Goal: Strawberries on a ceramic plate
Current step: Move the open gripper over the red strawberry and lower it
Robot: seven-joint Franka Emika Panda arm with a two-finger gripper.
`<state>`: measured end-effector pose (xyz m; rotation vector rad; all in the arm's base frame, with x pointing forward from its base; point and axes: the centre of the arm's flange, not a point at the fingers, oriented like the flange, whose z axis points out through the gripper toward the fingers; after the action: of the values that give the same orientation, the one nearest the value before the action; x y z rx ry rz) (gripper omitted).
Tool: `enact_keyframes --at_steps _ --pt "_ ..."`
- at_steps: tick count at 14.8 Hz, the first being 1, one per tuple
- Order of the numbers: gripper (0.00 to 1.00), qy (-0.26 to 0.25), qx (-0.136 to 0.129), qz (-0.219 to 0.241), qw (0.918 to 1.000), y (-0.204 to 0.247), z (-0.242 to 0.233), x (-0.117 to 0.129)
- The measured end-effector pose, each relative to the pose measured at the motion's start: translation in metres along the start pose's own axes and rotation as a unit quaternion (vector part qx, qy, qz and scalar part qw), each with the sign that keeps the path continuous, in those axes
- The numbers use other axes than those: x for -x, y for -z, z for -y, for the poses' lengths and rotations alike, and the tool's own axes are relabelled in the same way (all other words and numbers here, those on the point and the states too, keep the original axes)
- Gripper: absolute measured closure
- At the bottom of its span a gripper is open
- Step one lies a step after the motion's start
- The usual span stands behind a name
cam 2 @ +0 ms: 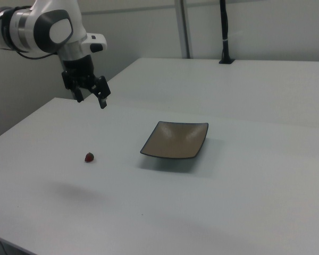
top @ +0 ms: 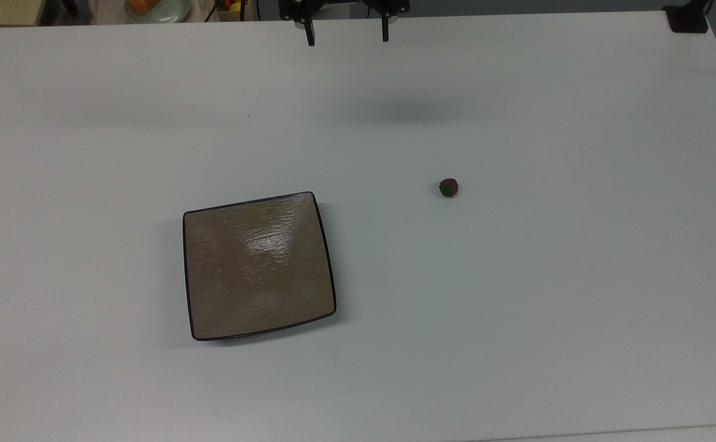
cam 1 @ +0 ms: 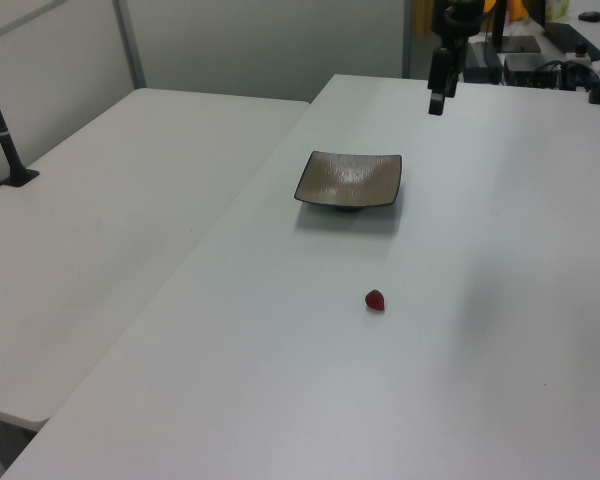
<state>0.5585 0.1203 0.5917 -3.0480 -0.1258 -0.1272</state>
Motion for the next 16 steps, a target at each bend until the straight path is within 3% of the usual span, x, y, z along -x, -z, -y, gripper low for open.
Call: enact_keyframes --at_steps 3,5,11,16 --pt "0.00 0.013 -0.003 -0.012 0.9999 -0.006 0.016 -0.008" --pt "0.00 0.035 -0.007 -0.013 0.9993 -0.007 0.054 -0.008" --pt "0.00 0.026 -0.006 0.009 0.9996 -0.042 0.136 -0.021" --pt "0.00 0.043 0.036 0.029 0.9980 -0.110 0.169 -0.033"
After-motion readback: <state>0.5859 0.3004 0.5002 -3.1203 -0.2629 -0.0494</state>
